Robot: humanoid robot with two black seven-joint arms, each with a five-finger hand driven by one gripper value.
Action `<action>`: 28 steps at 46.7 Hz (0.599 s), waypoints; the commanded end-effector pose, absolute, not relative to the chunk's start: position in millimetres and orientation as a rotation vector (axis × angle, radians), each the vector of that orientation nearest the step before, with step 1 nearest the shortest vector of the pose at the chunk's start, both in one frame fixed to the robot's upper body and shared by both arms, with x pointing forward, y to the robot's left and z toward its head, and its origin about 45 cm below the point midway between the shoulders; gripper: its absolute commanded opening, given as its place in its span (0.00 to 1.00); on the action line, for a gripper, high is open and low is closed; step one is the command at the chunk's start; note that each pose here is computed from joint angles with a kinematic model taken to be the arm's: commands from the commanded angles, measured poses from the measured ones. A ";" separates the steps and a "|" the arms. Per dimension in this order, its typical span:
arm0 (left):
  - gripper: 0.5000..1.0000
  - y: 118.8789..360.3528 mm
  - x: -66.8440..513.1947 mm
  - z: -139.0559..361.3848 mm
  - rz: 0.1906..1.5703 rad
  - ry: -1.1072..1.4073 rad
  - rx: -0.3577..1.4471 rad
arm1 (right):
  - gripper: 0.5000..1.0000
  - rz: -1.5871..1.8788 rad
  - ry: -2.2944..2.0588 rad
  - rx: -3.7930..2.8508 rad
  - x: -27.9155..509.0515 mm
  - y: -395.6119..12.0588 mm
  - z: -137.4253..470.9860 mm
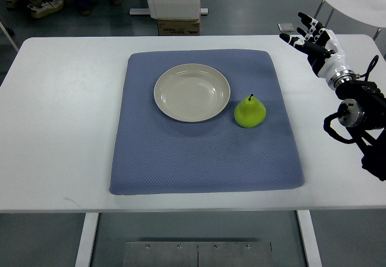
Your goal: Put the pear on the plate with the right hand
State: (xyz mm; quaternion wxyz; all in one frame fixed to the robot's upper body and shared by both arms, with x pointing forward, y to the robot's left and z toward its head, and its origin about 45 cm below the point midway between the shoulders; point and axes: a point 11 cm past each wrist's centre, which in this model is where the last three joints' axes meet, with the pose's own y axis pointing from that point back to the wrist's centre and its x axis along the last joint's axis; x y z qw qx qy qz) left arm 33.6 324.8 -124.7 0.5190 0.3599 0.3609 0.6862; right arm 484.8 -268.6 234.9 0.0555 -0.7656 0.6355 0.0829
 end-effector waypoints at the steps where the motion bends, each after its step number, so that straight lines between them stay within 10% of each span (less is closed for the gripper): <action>1: 1.00 324.4 33.6 -124.7 1.645 0.866 0.862 | 1.00 0.216 1.887 -2.382 480.8 -260.5 238.5; 28: 1.00 324.9 33.6 -124.7 1.646 0.865 0.863 | 1.00 0.054 1.722 -2.622 454.2 -222.2 212.5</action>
